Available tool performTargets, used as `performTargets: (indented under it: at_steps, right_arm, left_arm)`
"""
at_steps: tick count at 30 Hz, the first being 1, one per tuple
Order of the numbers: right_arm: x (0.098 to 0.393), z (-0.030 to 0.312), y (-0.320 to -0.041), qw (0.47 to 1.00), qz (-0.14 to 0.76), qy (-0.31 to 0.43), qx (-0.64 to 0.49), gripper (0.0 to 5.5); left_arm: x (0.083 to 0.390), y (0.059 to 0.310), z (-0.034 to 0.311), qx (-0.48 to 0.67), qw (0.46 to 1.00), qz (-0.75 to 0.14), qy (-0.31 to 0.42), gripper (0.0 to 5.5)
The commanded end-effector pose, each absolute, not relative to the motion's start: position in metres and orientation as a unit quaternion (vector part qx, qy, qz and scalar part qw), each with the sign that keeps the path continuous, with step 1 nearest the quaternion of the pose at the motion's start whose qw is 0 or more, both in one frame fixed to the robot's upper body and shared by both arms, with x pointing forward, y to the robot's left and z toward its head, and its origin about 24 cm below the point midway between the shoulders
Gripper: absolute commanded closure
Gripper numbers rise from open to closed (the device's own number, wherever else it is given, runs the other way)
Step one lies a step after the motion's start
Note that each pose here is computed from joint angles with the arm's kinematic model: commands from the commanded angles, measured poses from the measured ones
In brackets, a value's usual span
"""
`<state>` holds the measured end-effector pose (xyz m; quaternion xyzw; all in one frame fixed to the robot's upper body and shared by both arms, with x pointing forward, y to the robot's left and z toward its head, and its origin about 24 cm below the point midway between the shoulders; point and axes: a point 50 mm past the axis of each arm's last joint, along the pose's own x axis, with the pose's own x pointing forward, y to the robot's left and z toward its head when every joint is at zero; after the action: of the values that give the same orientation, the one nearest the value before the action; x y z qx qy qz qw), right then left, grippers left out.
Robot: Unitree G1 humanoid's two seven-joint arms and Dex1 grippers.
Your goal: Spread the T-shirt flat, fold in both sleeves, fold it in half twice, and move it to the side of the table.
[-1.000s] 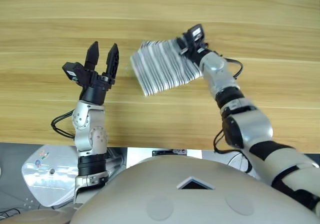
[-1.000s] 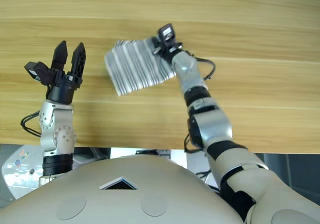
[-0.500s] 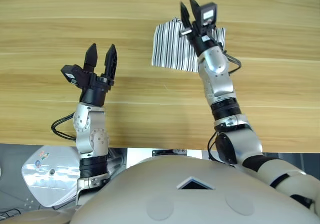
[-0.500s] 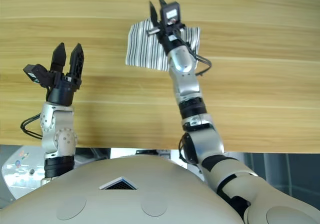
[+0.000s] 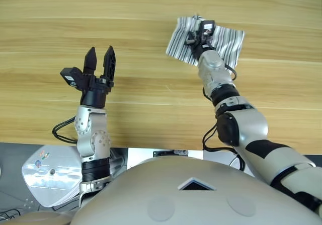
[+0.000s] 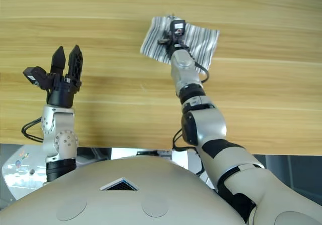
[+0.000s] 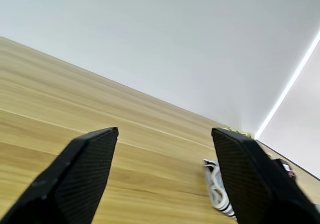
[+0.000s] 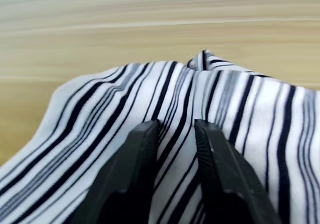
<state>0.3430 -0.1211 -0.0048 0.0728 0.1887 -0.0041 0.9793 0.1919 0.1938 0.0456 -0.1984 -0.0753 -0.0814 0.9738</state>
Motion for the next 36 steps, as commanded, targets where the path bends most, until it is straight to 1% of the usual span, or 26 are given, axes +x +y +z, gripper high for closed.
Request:
performTargets:
  at_steps: [1,3,5,9,13,18,19,20,21,22,23,24,25,27,28,29,31,33,34,36]
  right_arm:
    - [0.314,-0.037,-0.206,0.933,-0.229,0.256,0.111,4.2]
    - [0.305,-0.032,-0.252,0.892,-0.353,0.246,0.136,4.2]
    - [0.295,-0.026,-0.283,0.85,-0.442,0.234,0.167,4.2]
    - [0.287,-0.015,-0.311,0.791,-0.536,0.201,0.216,4.2]
    - [0.289,-0.003,-0.324,0.776,-0.56,0.173,0.234,4.2]
    - [0.29,0.002,-0.328,0.775,-0.565,0.157,0.237,4.2]
    - [0.293,0.009,-0.33,0.784,-0.564,0.133,0.224,4.2]
    - [0.299,0.024,-0.332,0.802,-0.558,0.085,0.195,4.2]
    - [0.308,0.048,-0.331,0.829,-0.543,0.005,0.137,4.2]
    - [0.316,0.069,-0.324,0.85,-0.515,-0.066,0.087,4.2]
    - [0.324,0.087,-0.31,0.872,-0.47,-0.13,0.048,4.2]
    - [0.331,0.097,-0.291,0.893,-0.416,-0.171,0.018,4.2]
    - [0.338,0.099,-0.263,0.92,-0.346,-0.185,-0.008,4.2]
    - [0.347,0.084,-0.207,0.965,-0.204,-0.158,-0.052,4.2]
    - [0.346,0.07,-0.186,0.976,-0.153,-0.134,-0.081,4.2]
    - [0.343,0.057,-0.172,0.982,-0.117,-0.112,-0.102,4.2]
    - [0.334,0.035,-0.154,0.986,-0.076,-0.077,-0.128,4.2]
    - [0.322,0.018,-0.147,0.99,-0.042,-0.05,-0.127,4.2]
    - [0.315,0.012,-0.148,0.992,-0.028,-0.042,-0.119,4.2]
    - [0.306,0.006,-0.159,0.994,-0.03,-0.032,-0.103,4.2]
  left_arm:
    - [0.187,0.2,0.041,-0.195,0.977,-0.047,-0.067,2.01]
    - [0.184,0.205,0.04,-0.194,0.978,-0.03,-0.069,2.01]
    - [0.181,0.208,0.039,-0.194,0.978,-0.018,-0.069,2.01]
    - [0.171,0.213,0.036,-0.193,0.979,0.009,-0.069,2.01]
    - [0.165,0.217,0.033,-0.19,0.979,0.021,-0.067,2.01]
    - [0.163,0.22,0.029,-0.188,0.98,0.032,-0.063,2.01]
    - [0.164,0.22,0.03,-0.183,0.98,0.029,-0.067,2.01]
    - [0.166,0.22,0.034,-0.169,0.982,0.026,-0.078,2.01]
    - [0.171,0.218,0.041,-0.148,0.984,0.018,-0.097,2.01]
    - [0.175,0.216,0.047,-0.131,0.985,0.014,-0.115,2.01]
    - [0.184,0.21,0.053,-0.099,0.986,0.004,-0.132,2.01]
    - [0.194,0.205,0.058,-0.063,0.988,-0.006,-0.143,2.01]
    - [0.208,0.198,0.061,-0.01,0.989,-0.001,-0.145,2.01]
    - [0.239,0.188,0.06,0.046,0.991,0.029,-0.125,2.01]
    - [0.255,0.184,0.058,0.043,0.992,0.045,-0.112,2.01]
    - [0.269,0.178,0.057,0.046,0.993,0.054,-0.098,2.01]
    - [0.292,0.167,0.052,0.081,0.991,0.06,-0.086,2.01]
    - [0.301,0.167,0.044,0.112,0.988,0.071,-0.075,2.01]
    - [0.3,0.17,0.039,0.111,0.988,0.08,-0.07,2.01]
    - [0.294,0.181,0.031,0.106,0.988,0.092,-0.064,2.01]
